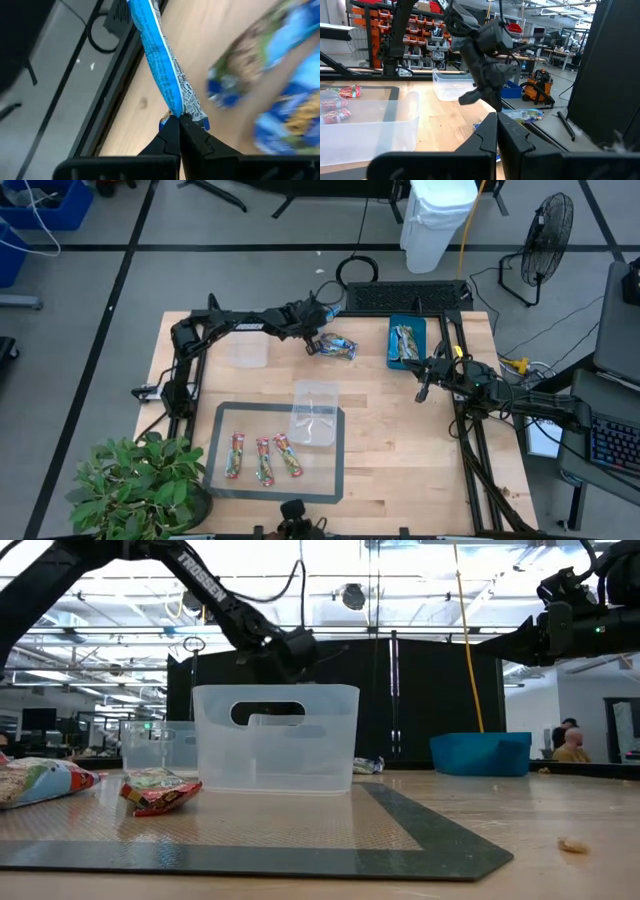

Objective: Pick and place Granola Bars by type
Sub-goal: Put the blue granola bar into the top blue bin

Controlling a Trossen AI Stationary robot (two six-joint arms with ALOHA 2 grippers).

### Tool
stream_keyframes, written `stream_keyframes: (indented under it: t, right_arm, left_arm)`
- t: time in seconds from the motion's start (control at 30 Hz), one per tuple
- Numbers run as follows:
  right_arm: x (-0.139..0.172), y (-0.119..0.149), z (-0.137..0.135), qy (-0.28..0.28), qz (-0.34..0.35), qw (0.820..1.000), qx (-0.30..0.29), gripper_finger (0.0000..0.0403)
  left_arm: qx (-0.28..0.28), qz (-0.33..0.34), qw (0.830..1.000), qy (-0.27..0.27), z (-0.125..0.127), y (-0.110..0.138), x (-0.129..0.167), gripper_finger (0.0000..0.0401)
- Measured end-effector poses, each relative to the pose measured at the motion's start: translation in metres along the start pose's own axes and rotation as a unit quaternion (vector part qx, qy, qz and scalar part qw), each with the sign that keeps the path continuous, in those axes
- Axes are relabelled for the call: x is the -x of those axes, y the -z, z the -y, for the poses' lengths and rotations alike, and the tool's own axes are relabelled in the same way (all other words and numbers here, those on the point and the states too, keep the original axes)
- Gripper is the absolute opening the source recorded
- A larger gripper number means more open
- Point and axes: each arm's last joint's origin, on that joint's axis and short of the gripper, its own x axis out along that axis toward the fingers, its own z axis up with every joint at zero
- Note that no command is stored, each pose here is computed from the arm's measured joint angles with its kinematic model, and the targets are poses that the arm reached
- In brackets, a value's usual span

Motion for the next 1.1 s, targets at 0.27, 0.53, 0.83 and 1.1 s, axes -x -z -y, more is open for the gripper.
stream_keyframes:
  t: [0.27, 0.53, 0.83, 1.1]
  right_arm:
    - [0.000, 0.000, 0.000, 0.000, 0.000, 1.000, 0.000, 0.0004]
    - [0.000, 0.000, 0.000, 0.000, 0.000, 1.000, 0.000, 0.0004]
    - [0.000, 0.000, 0.000, 0.000, 0.000, 1.000, 0.000, 0.0004]
    - [0.000, 0.000, 0.000, 0.000, 0.000, 1.000, 0.000, 0.0004]
  left_arm:
    - [-0.013, 0.058, 0.998, 0.000, 0.007, -0.023, 0.064, 0.0001]
    - [-0.003, 0.131, 0.991, 0.003, 0.013, -0.019, 0.141, 0.0001]
    - [0.045, 0.211, 0.976, 0.003, 0.018, 0.031, 0.182, 0.0000]
    - [0.089, 0.269, 0.957, 0.065, 0.022, 0.081, 0.196, 0.0000]
